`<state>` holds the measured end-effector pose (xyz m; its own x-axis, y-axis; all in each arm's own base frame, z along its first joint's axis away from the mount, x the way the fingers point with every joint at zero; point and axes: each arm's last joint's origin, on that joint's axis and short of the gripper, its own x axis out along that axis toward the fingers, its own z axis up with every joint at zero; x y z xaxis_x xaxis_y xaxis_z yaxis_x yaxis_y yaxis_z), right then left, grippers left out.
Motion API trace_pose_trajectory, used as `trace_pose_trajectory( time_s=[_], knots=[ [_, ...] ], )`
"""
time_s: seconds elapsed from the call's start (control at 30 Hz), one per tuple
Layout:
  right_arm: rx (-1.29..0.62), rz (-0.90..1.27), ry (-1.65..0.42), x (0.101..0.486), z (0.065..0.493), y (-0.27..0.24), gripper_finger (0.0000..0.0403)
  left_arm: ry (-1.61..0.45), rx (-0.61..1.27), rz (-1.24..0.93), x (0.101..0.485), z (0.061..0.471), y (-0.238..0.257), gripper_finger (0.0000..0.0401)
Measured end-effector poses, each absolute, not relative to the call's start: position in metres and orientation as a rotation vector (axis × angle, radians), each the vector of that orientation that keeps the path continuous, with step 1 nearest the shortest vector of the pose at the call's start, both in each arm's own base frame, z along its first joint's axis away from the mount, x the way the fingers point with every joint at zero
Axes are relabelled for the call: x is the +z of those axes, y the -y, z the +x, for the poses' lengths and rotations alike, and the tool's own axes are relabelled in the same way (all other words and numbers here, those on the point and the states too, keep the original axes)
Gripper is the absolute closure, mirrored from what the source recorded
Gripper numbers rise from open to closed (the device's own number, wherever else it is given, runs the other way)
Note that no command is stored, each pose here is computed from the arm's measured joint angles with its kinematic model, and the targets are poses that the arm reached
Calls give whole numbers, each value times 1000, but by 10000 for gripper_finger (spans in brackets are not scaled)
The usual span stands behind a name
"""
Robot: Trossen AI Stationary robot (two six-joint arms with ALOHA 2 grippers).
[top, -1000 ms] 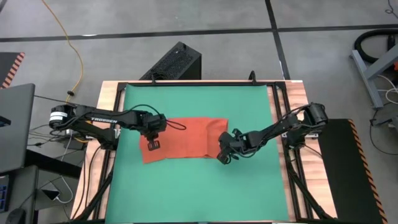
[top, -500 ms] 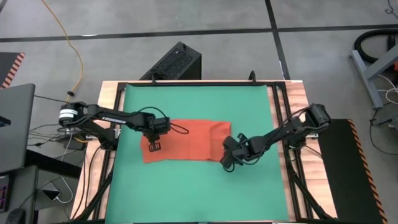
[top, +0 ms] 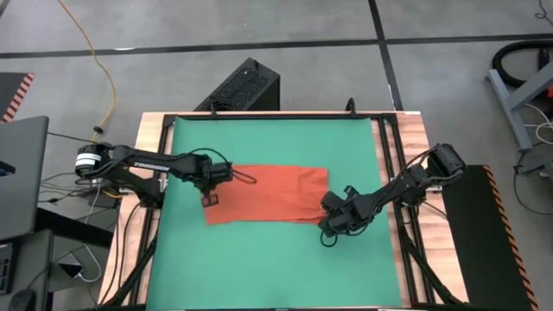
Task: Roll towel
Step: Roll the towel
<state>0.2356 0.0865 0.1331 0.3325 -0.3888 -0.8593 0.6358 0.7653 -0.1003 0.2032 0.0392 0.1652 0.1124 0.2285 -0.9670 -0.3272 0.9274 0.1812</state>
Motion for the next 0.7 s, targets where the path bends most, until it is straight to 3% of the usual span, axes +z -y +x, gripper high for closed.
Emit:
trace_pose_trajectory(
  time_s=[0.17, 0.37, 0.5, 0.7],
  knots=[
    [-648, 272, -980, 142, 234, -91, 382, -1244, 490, -135, 193, 195, -38, 401],
    [-604, 262, -930, 154, 230, -96, 348, -1079, 681, -20, 207, 187, -47, 401],
    [-598, 262, -922, 157, 230, -96, 322, -1087, 653, -72, 199, 186, -59, 386],
    [-592, 254, -923, 157, 230, -96, 287, -1139, 764, -157, 186, 187, -78, 336]
  ],
)
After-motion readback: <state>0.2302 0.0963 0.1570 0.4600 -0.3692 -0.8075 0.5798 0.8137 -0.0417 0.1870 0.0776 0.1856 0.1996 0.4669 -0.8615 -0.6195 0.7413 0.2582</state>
